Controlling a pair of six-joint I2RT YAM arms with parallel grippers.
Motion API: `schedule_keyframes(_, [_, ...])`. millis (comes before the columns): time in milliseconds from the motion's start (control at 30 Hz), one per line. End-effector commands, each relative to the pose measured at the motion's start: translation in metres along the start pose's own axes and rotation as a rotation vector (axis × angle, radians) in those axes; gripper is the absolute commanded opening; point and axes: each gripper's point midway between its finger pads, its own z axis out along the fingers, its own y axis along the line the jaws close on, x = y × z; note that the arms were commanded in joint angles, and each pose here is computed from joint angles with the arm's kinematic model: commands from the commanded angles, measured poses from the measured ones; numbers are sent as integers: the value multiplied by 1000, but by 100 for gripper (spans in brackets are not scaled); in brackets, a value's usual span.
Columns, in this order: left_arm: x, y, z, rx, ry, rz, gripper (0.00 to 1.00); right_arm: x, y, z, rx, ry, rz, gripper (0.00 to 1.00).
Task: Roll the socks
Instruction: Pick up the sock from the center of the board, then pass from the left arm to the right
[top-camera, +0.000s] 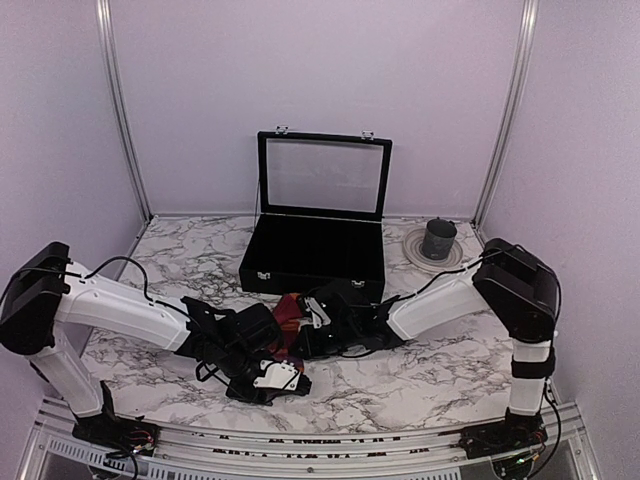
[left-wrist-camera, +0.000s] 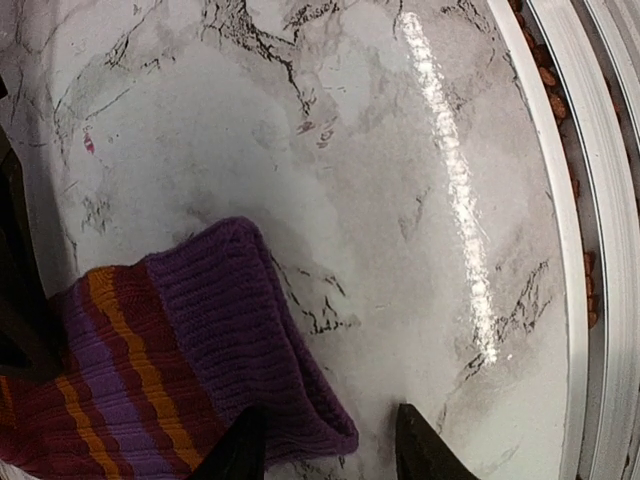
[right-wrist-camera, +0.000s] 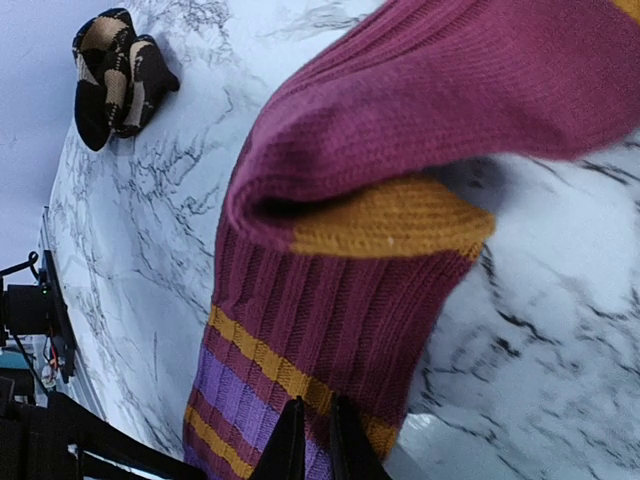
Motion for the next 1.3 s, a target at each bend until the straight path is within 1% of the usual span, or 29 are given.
schedule_keyframes(0, [-14, 5, 6, -5, -6, 7, 40, 9, -26, -20, 98, -18, 11, 10])
schedule_keyframes(133, [-24, 1, 16, 14, -8, 8, 38, 18, -36, -39, 123, -46, 32, 9])
schedule_keyframes(200, [-23, -1, 23, 25, -3, 4, 35, 24, -39, -48, 128, -53, 42, 9])
schedule_keyframes(233, [-24, -3, 25, 28, -6, 6, 32, 27, -40, -52, 128, -55, 47, 9])
schedule_keyframes(300, [-29, -2, 27, 19, -31, 4, 23, 32, -43, -60, 130, -63, 58, 9])
schedule_keyframes(433, [-40, -7, 27, 51, -84, -19, 10, 43, -45, -75, 148, -76, 55, 10])
schedule_keyframes(467, [-42, -9, 26, 61, -96, -26, 8, 45, -44, -79, 155, -80, 46, 11])
schedule_keyframes(500, [-44, -11, 26, 73, -104, -34, 6, 47, -43, -83, 163, -87, 28, 15])
schedule_keyframes(533, [-45, -12, 25, 83, -110, -39, 3, 49, -41, -88, 169, -94, 4, 22])
schedule_keyframes(567, [-45, -15, 24, 95, -115, -44, 2, 50, -37, -92, 172, -102, -27, 31])
schedule_keyframes(600, [-45, -17, 23, 105, -118, -50, 0, 52, -33, -96, 182, -107, -64, 46])
schedule_keyframes(633, [-44, -21, 22, 122, -124, -56, 0, 55, -32, -100, 196, -110, -107, 56])
schedule_keyframes(667, [-45, -24, 20, 132, -132, -61, 0, 60, -31, -102, 209, -107, -145, 61])
schedule_keyframes(700, [-44, -26, 18, 141, -138, -62, 0, 69, -28, -102, 206, -100, -199, 63])
schedule_keyframes(867, [-46, -33, 11, 195, -156, -94, 0, 122, 2, -105, 154, -165, -636, 68])
schedule_keyframes(933, [-47, -32, 8, 226, -166, -118, 0, 133, 5, -108, 125, -186, -709, 69])
schedule_keyframes(1033, [-45, -28, 7, 253, -167, -142, 0, 134, 17, -115, 84, -257, -805, 67])
schedule_keyframes(1133, [-41, -24, 8, 274, -158, -159, 0, 133, 27, -117, 76, -295, -916, 64])
schedule_keyframes(1267, [-37, -22, 9, 298, -150, -166, 0, 132, 37, -105, 101, -285, -1078, 59])
